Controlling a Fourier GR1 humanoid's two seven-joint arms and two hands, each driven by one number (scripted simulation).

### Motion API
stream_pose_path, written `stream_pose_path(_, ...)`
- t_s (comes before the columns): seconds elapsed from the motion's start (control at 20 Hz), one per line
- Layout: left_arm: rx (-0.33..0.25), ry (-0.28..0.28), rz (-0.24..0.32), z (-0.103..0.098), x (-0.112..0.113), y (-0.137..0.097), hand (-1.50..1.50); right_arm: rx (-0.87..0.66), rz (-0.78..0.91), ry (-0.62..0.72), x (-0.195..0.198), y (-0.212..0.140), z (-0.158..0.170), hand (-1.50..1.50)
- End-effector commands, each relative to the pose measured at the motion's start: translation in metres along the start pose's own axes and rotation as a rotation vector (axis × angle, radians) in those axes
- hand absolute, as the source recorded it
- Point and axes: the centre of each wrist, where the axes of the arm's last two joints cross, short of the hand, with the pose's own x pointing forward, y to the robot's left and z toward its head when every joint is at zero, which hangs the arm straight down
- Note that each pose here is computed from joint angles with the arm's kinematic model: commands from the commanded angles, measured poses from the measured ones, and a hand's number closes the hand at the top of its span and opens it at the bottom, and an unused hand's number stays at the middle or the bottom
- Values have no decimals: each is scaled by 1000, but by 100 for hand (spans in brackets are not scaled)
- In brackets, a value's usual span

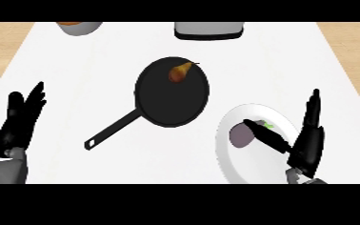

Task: Pick the pear from the plate and place it in the pan

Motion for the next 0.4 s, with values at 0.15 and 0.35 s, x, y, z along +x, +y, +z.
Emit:
stream_pose_path(0.15,1,-19,9,0,5,1,0,33,19,-11,5,-92,31,-150)
stream_pose_path(0.35,0,4,-10,-2,-10,3,0,32,22,-13,18,-119,31,-150)
